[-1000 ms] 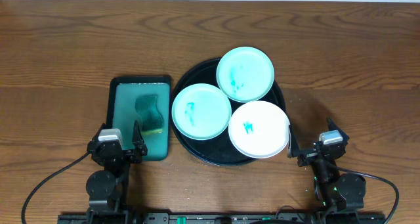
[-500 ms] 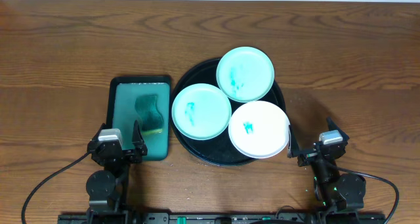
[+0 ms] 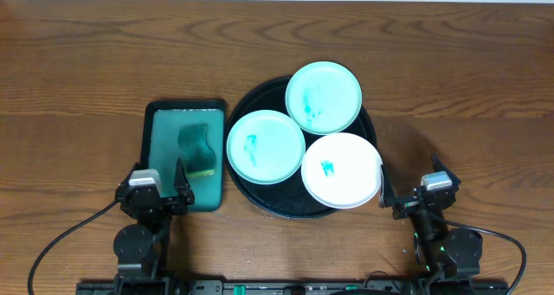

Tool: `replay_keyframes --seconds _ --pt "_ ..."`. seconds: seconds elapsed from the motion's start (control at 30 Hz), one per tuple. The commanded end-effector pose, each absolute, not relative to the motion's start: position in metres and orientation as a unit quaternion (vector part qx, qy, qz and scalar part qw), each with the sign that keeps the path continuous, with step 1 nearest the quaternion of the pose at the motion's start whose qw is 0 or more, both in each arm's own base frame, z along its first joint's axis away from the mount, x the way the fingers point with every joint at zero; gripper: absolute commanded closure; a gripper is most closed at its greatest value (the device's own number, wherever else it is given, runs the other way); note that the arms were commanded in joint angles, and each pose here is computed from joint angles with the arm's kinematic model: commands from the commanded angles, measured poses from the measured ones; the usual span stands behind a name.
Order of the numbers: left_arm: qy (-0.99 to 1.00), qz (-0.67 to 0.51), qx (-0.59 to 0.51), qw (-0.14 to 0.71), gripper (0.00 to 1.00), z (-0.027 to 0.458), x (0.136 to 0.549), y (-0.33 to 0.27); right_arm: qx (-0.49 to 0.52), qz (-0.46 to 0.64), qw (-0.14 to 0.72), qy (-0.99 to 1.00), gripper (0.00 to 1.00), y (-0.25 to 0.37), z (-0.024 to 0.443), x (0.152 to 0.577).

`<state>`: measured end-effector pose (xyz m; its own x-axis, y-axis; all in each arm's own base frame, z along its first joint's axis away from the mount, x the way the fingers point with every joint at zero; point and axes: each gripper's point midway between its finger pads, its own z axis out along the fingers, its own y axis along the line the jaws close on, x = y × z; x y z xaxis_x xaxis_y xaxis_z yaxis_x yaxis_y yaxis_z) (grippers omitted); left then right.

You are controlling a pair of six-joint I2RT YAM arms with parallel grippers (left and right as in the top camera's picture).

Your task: Clean dirty plates on tray and stack at the side

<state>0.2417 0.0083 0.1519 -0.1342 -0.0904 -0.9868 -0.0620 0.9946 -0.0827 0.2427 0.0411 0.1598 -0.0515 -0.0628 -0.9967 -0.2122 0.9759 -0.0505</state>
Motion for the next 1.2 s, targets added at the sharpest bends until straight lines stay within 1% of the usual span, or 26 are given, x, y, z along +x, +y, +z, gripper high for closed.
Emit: replay_keyframes --seconds 0.0,0.07,0.2,0.33,0.4,0.47,0.53,0.7,0.83,0.87,1.0,1.17 --pt "0.767 -0.066 -0.108 0.630 0.17 0.133 0.241 0.005 -0.099 0.052 0.682 0.723 0.01 0.042 0.159 0.242" --pt "0.773 -0.092 -0.144 0.611 0.17 0.135 0.240 0.005 -0.099 0.052 0.682 0.723 0.01 0.042 0.159 0.242" --pt "0.790 -0.094 -0.152 0.586 0.17 0.151 0.242 0.005 -0.099 0.052 0.682 0.723 0.01 0.042 0.159 0.242" --pt "0.808 -0.111 -0.173 0.552 0.17 0.180 0.255 0.001 -0.099 0.052 0.682 0.723 0.01 0.042 0.159 0.242" --pt "0.822 -0.134 -0.160 0.530 0.17 0.197 0.266 -0.010 -0.099 0.052 0.682 0.723 0.01 0.042 0.159 0.242" --pt "0.841 -0.159 -0.145 0.496 0.17 0.211 0.278 -0.023 -0.099 0.052 0.682 0.723 0.01 0.042 0.159 0.242" --pt "0.868 -0.176 -0.139 0.444 0.17 0.218 0.287 -0.033 -0.099 0.052 0.682 0.723 0.01 0.042 0.159 0.242" --pt "0.929 -0.170 -0.158 0.289 0.17 0.211 0.290 -0.040 -0.099 0.052 0.682 0.723 0.01 0.042 0.159 0.242" --pt "0.958 -0.150 -0.177 0.169 0.17 0.196 0.275 -0.041 -0.099 0.052 0.682 0.723 0.01 0.042 0.159 0.242" --pt "0.964 -0.142 -0.183 0.128 0.17 0.186 0.269 -0.041 -0.099 0.052 0.682 0.723 0.01 0.042 0.159 0.242" --pt "0.970 -0.132 -0.190 0.079 0.17 0.169 0.261 -0.041 -0.099 0.052 0.682 0.723 0.01 0.042 0.159 0.242" --pt "0.971 -0.128 -0.192 0.062 0.17 0.160 0.263 -0.041 -0.103 0.057 0.681 0.722 0.01 0.044 0.159 0.242"
